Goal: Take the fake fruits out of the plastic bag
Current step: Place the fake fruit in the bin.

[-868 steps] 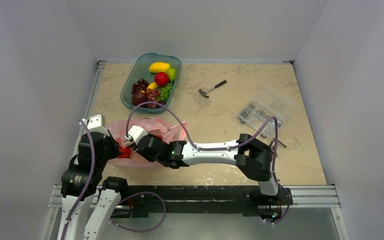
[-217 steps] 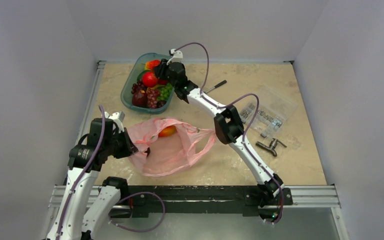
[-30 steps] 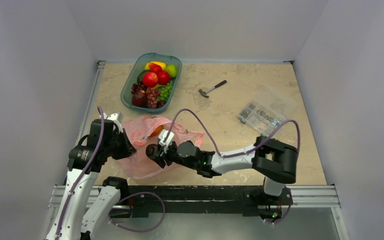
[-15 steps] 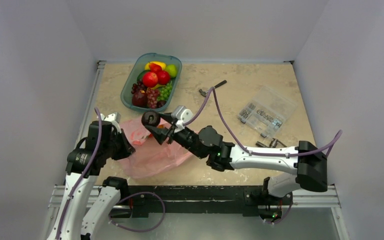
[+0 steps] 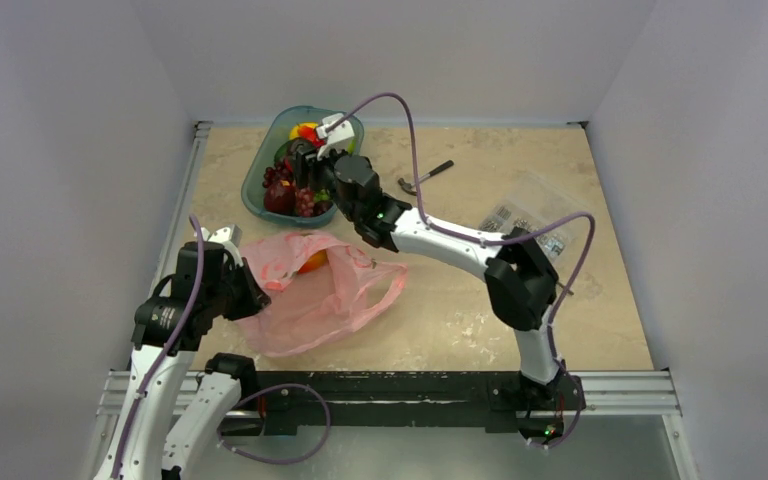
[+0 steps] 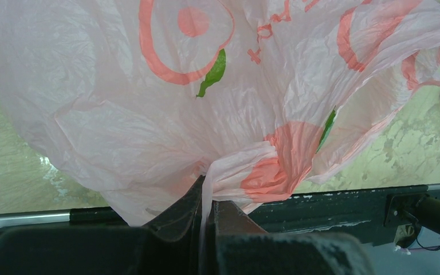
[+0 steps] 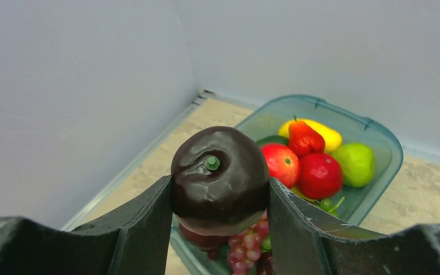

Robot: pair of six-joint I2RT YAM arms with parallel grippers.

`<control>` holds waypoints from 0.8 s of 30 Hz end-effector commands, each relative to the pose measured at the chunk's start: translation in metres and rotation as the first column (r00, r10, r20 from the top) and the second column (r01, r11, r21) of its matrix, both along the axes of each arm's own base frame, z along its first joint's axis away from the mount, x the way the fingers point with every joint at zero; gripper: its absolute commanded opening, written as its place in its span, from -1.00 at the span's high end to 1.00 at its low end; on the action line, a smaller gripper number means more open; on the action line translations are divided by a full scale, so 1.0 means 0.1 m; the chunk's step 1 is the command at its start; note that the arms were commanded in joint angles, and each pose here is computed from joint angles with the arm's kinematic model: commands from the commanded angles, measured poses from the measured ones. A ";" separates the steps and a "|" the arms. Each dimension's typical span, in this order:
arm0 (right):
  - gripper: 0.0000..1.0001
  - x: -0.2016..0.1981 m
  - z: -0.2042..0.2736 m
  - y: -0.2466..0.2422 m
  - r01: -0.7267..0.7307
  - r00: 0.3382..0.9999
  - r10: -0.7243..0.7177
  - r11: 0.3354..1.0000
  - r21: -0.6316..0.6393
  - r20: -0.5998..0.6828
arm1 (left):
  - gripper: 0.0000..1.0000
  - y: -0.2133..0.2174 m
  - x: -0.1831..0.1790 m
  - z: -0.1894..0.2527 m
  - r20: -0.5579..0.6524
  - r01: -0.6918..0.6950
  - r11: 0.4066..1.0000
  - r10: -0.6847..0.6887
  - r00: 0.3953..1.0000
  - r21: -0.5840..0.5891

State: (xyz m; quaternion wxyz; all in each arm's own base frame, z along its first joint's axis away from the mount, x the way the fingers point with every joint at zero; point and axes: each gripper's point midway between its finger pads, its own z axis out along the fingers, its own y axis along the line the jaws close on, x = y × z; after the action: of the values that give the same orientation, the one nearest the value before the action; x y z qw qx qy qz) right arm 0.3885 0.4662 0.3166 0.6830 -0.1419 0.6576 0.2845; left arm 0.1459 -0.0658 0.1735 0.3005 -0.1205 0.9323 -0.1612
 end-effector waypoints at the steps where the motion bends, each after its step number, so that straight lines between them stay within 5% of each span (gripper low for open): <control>1: 1.00 0.40 -0.14 0.07 0.053 0.994 -0.052 0.999 0.008 -0.095 | 1.00 -0.02 0.06 0.04 0.029 -0.003 1.000 0.004 1.000 -0.010; 10: 0.80 1.25 -0.78 0.03 0.070 0.958 -0.052 0.996 0.054 -0.282 | 1.00 -0.02 0.06 0.03 0.025 -0.002 1.000 0.002 1.000 -0.010; 24: 0.24 1.51 -1.44 0.08 0.050 0.936 -0.058 0.998 -0.032 -0.347 | 1.00 -0.02 0.07 0.02 0.019 -0.003 1.000 0.003 1.000 -0.009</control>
State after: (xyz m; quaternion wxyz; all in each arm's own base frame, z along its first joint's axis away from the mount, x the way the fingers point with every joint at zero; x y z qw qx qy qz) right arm 0.5457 0.4591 0.1478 0.5544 -0.0712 0.7895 0.2536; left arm 0.1462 -0.0659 0.1726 0.2977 -0.1208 0.9333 -0.1606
